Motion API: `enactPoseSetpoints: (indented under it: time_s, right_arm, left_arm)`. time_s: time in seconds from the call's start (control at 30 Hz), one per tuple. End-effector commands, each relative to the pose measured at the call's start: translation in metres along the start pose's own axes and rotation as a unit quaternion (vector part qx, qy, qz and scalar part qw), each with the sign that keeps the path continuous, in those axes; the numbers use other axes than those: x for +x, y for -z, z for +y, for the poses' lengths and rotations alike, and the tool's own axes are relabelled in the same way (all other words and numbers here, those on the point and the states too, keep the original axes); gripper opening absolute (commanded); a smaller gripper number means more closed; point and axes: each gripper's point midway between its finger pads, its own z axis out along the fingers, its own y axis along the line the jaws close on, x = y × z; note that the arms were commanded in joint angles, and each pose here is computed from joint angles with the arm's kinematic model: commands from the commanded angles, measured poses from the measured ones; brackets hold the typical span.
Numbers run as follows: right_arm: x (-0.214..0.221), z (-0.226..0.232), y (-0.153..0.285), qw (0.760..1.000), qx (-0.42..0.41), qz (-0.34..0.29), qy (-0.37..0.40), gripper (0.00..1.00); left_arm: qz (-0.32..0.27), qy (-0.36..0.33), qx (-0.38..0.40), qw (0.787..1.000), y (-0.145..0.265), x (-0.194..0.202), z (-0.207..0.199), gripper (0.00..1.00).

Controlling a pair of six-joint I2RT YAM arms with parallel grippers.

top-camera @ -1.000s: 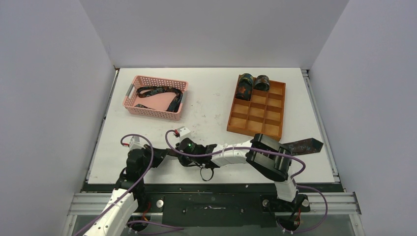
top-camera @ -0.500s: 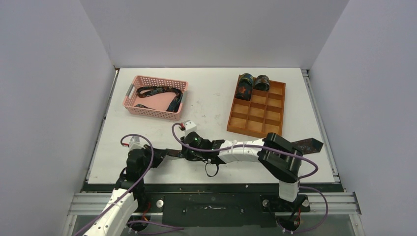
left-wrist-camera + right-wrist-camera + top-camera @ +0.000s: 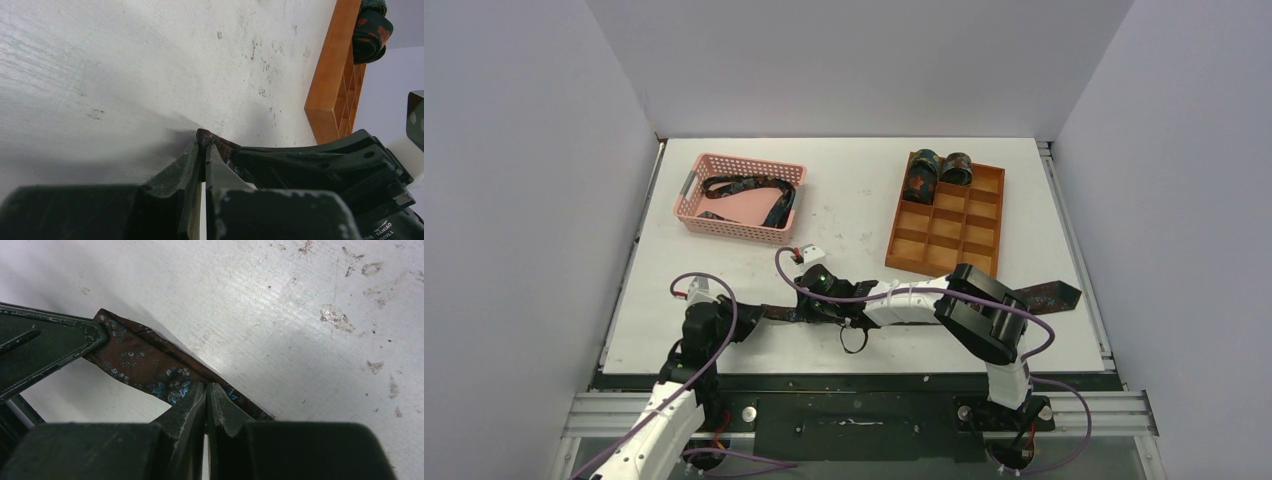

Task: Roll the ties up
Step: Roll the tie at the center of the board.

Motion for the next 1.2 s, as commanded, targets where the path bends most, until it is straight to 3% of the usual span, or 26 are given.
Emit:
enactPoseSetpoints:
  time_s: [0.0, 0.27, 0.53, 0.73, 1.17]
  right_arm:
    - [-0.028, 0.020, 0.010, 0.999, -0.026, -0.039, -0.006, 0.05]
    - [-0.038, 0.033, 0.018, 0.998, -0.036, -0.051, 0.005, 0.05]
    - [-0.012, 0.024, 0.003, 1.000, -0.027, -0.014, 0.004, 0.05]
    - [0.017, 0.009, -0.016, 1.000, -0.005, 0.021, 0.003, 0.05]
    - [0.021, 0.035, -0.038, 0.992, -0.106, 0.014, -0.062, 0.05]
  left_arm:
    - [-0.003, -0.006, -0.010, 1.000, -0.003, 0.004, 0.014, 0.00]
    - [-0.004, -0.007, -0.009, 1.000, -0.003, 0.003, 0.013, 0.00]
    - [-0.002, -0.006, -0.008, 1.000, -0.003, 0.004, 0.013, 0.00]
    - [-0.003, -0.012, 0.018, 1.000, 0.005, -0.003, -0.009, 0.00]
    - [0.001, -0.025, 0.042, 0.999, 0.014, -0.010, -0.035, 0.00]
